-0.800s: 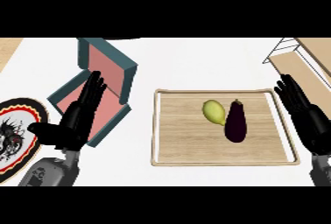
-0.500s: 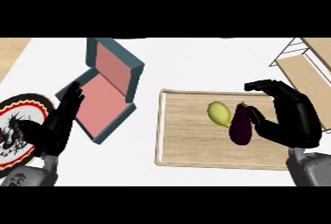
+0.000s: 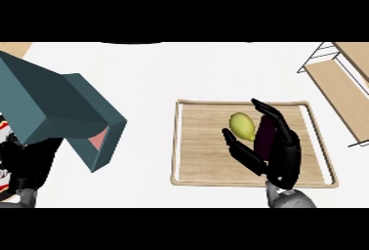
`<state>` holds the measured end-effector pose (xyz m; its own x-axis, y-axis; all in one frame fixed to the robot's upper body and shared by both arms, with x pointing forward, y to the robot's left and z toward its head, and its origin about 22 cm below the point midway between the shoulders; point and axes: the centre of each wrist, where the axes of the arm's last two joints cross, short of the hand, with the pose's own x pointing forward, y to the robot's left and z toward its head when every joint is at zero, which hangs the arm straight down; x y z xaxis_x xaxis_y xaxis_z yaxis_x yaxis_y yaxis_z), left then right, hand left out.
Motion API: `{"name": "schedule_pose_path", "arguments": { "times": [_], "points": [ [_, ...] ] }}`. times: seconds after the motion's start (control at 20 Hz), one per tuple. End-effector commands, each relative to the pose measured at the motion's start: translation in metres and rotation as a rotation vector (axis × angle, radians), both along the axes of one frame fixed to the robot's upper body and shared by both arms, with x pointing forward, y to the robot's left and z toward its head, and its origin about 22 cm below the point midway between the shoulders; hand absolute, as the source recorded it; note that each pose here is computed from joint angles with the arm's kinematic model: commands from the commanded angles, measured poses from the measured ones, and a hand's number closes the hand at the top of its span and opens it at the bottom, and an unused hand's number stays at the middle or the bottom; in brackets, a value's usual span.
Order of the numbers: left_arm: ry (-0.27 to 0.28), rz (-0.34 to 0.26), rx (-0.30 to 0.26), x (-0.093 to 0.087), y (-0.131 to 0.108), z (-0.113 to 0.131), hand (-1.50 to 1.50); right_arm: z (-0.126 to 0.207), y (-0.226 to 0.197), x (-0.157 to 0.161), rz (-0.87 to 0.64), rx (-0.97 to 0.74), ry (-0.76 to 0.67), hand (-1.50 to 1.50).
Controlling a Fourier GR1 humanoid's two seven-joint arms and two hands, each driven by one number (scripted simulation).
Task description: Pick the lemon from the tray and place it in the tiered shelf
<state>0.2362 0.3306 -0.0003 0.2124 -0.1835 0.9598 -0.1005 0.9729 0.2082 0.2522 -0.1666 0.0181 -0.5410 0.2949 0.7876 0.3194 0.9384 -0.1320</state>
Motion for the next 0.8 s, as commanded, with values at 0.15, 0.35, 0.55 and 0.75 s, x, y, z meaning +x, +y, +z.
{"name": "schedule_pose_path", "arguments": {
  "times": [0.15,0.35,0.55,0.75],
  "points": [
    [0.035,0.039,0.000,-0.010,0.016,-0.006,0.00,-0.029,0.033,-0.052,-0.208,-0.168,0.049,-1.50],
    [0.032,0.031,0.006,-0.009,0.025,0.007,0.00,-0.032,0.009,-0.061,-0.309,-0.287,0.188,-1.50],
    [0.024,0.045,0.009,-0.009,0.031,0.007,0.00,-0.036,-0.014,-0.073,-0.313,-0.490,0.339,-1.50],
    [0.031,0.037,0.007,-0.008,0.025,0.002,0.00,-0.042,-0.026,-0.075,-0.284,-0.725,0.529,-1.50]
  ]
}}
